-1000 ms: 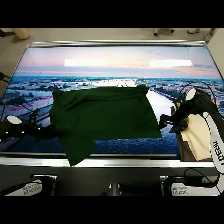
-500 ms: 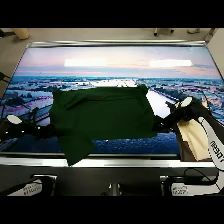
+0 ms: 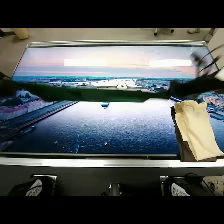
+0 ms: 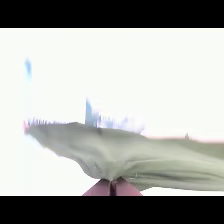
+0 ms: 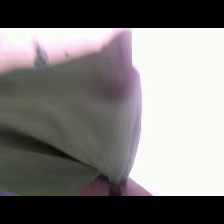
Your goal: Fold the shirts.
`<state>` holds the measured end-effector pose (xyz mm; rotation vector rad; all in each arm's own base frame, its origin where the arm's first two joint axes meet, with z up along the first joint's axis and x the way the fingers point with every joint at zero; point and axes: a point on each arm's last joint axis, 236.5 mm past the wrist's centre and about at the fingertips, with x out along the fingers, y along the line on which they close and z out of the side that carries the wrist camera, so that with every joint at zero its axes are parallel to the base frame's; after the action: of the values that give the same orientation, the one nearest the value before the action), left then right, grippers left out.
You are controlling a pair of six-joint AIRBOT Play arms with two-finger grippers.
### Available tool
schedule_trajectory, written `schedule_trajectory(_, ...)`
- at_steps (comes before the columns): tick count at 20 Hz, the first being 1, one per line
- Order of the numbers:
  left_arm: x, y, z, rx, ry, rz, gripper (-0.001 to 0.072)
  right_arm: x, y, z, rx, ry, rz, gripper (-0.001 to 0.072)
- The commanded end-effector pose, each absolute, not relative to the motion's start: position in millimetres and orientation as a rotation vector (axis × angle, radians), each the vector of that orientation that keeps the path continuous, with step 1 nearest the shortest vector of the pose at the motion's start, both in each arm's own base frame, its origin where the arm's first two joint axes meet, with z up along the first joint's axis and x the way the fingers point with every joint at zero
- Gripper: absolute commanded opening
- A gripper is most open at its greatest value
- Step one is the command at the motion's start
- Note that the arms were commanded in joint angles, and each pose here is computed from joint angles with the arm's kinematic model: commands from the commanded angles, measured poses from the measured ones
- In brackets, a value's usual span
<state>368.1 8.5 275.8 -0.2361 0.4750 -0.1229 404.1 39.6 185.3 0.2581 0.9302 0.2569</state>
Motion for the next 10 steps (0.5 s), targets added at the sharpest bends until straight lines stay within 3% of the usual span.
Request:
schedule_trajectory(1, 231.7, -17.6, 541.8, -0.048, -0.273, -0.089, 0.0023, 317.4, 8.9, 442.5, 0.014, 0.201, 0.089, 0.0019)
schedule_trajectory(3, 161.0, -44.4, 584.6, -0.047, -0.405, -0.130, 0.0022, 246.6, 5.1, 501.1, -0.007, -0.003, 0.027, 0.0019)
schedule_trajectory(5, 136.8, -55.2, 586.9, -0.056, -0.415, -0.149, 0.0022, 212.3, 0.0, 501.3, 0.022, -0.006, -0.014, 0.0019)
schedule_trajectory(10, 178.0, -46.3, 541.1, -0.047, -0.195, -0.134, 0.0022, 218.2, -1.2, 469.1, 0.027, 0.132, -0.016, 0.0019)
